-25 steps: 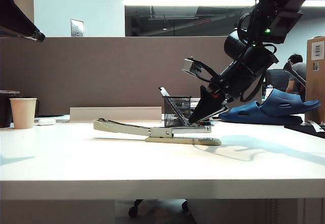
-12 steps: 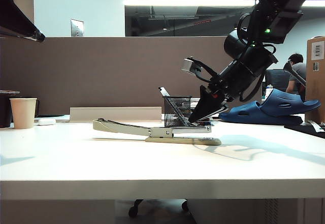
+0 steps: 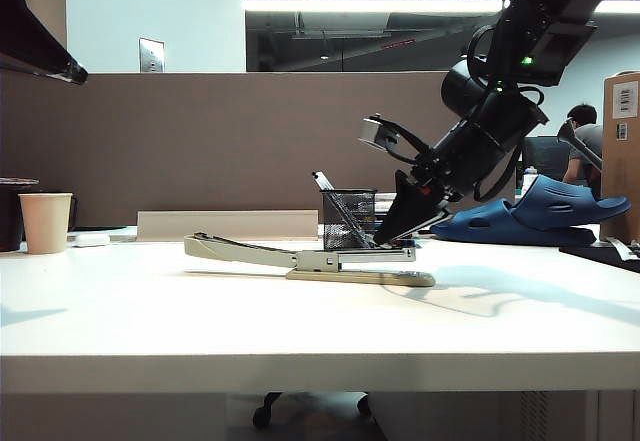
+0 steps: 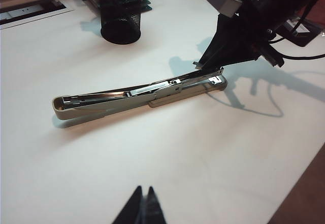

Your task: Pick up a set of staples and put them into the open stapler.

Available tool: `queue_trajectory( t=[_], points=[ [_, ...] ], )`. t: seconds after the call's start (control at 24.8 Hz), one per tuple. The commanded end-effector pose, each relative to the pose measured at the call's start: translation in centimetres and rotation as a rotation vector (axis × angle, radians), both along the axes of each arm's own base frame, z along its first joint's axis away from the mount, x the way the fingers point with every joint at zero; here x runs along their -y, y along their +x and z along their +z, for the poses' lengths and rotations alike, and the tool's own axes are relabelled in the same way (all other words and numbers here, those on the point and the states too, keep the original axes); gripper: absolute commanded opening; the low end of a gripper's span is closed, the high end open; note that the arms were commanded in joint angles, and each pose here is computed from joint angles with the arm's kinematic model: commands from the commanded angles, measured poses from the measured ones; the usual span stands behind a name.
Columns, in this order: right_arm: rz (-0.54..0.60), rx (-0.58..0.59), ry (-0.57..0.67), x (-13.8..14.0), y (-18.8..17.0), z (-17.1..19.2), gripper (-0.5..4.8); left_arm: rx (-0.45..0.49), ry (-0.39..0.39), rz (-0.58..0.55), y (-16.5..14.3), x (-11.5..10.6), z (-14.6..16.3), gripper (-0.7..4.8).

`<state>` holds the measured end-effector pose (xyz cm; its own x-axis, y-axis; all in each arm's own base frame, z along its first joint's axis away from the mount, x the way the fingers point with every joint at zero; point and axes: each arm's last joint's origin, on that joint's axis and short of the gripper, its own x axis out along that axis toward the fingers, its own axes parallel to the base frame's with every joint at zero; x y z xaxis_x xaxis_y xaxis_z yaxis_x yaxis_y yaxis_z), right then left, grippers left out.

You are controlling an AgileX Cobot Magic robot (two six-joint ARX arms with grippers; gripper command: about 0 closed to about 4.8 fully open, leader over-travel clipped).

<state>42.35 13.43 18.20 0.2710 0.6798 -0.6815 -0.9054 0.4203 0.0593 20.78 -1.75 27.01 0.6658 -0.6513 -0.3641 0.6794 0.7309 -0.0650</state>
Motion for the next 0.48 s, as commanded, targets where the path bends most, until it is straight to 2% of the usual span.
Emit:
queue_trajectory(
  t=[0.04, 0.24, 0.48],
  points=[
    [0.008, 0.0, 0.007, -0.1, -0.1, 0.3, 0.39, 0.013, 0.0, -0.008, 0.0, 0.0, 0.2, -0.02],
    [0.01, 0.005, 0.011, -0.1, 0.0, 0.4, 0.39, 0.013, 0.0, -0.008, 0.0, 0.0, 0.2, -0.02],
    [0.011, 0.015, 0.023, -0.2, 0.5, 2.4, 0.39, 0.012, 0.0, -0.007, 0.0, 0.0, 0.2, -0.02]
  ],
)
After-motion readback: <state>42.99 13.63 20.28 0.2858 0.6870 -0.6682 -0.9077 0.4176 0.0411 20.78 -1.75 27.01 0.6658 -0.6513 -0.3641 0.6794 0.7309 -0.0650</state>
